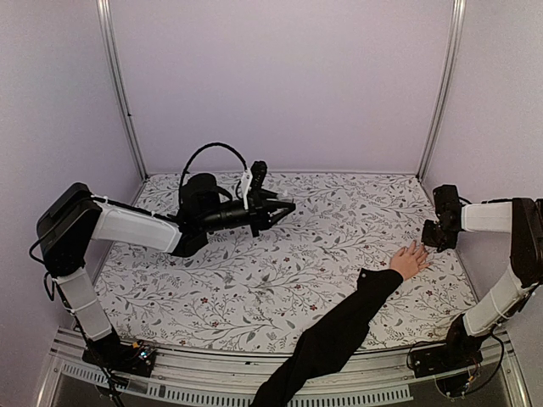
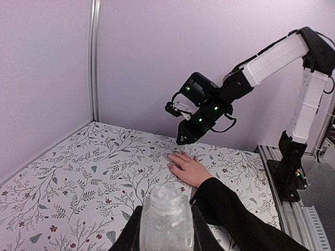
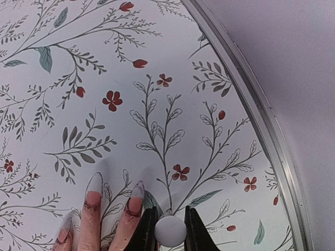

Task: Paint the nails
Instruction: Paint the nail polish on the nail.

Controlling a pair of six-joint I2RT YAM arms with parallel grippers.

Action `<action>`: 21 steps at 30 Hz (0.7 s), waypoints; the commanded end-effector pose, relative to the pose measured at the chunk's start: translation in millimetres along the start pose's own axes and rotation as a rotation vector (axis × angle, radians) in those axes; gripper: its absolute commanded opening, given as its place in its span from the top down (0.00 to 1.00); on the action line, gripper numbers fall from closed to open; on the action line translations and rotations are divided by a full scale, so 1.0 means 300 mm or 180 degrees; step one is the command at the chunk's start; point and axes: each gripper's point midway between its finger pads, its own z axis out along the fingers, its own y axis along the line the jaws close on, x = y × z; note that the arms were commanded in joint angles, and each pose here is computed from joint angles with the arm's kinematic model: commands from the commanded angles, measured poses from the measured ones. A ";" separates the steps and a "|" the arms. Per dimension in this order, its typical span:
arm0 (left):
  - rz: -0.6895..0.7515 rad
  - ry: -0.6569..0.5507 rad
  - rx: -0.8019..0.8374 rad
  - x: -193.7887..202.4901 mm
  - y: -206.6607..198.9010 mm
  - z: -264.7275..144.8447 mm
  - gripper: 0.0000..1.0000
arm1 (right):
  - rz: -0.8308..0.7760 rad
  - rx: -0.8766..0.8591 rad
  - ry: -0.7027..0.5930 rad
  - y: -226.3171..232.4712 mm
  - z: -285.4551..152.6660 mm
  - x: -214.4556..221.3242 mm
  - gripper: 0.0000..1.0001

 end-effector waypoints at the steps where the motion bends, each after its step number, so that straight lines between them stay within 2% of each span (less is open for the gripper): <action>1: 0.0058 -0.0116 -0.0039 -0.050 0.011 -0.014 1.00 | 0.0038 0.0062 -0.0117 -0.016 0.001 -0.036 1.00; 21: 0.0067 -0.0114 -0.0032 -0.050 0.011 -0.014 1.00 | 0.0121 0.0055 -0.0330 -0.040 -0.056 -0.089 1.00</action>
